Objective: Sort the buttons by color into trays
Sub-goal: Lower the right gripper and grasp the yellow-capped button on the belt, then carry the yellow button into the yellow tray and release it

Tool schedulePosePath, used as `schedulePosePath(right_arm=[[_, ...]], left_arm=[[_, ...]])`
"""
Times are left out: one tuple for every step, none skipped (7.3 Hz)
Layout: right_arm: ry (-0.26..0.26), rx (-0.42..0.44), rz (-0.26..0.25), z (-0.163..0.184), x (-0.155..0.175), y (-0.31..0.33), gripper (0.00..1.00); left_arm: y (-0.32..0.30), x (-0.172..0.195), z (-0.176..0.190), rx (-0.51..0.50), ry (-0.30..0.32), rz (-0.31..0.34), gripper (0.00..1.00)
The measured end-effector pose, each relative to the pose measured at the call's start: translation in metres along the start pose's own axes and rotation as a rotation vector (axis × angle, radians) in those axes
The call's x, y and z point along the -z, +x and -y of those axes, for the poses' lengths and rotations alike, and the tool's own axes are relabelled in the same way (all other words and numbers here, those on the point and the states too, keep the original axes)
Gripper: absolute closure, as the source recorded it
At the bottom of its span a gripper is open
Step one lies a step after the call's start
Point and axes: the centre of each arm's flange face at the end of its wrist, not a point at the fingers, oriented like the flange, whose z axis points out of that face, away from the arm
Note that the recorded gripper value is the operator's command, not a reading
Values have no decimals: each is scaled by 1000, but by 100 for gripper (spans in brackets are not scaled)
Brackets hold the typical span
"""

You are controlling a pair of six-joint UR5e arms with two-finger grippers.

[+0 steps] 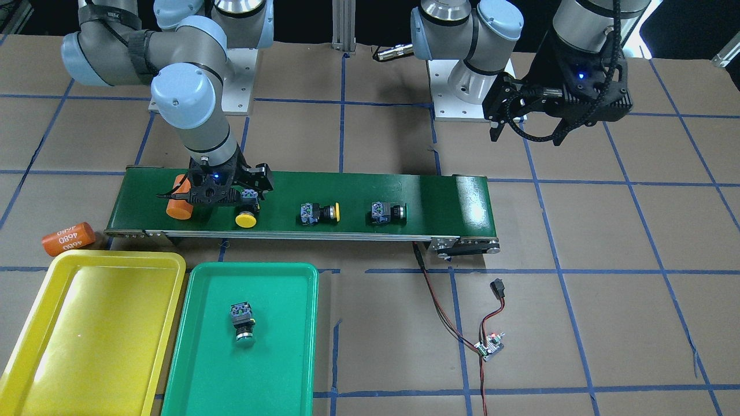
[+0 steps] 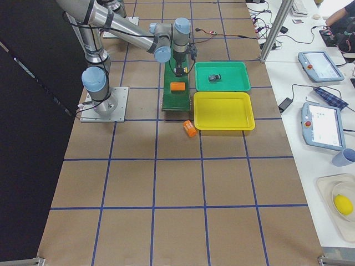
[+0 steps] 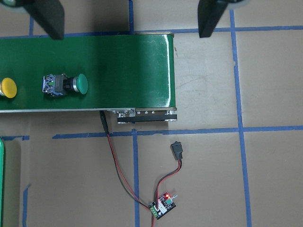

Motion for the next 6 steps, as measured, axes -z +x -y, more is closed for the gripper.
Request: schedulePosePath(right_arm=[[1, 3, -1, -1, -3, 0, 58], [2, 5, -5, -3, -6, 1, 78], [3, 7, -9, -3, -8, 2, 87], [4, 8, -13, -2, -7, 3, 87], [9, 7, -16, 0, -5, 5, 87], [25, 8, -17, 7, 3, 8, 87]], left_arm=[[0, -1, 0, -2, -1, -1, 0], [0, -1, 0, -3, -1, -1, 0], [0, -1, 0, -3, -2, -1, 0], [0, -2, 0, -4, -3, -1, 0], [0, -2, 0, -4, -3, -1, 0], [0, -2, 0, -4, -3, -1, 0]])
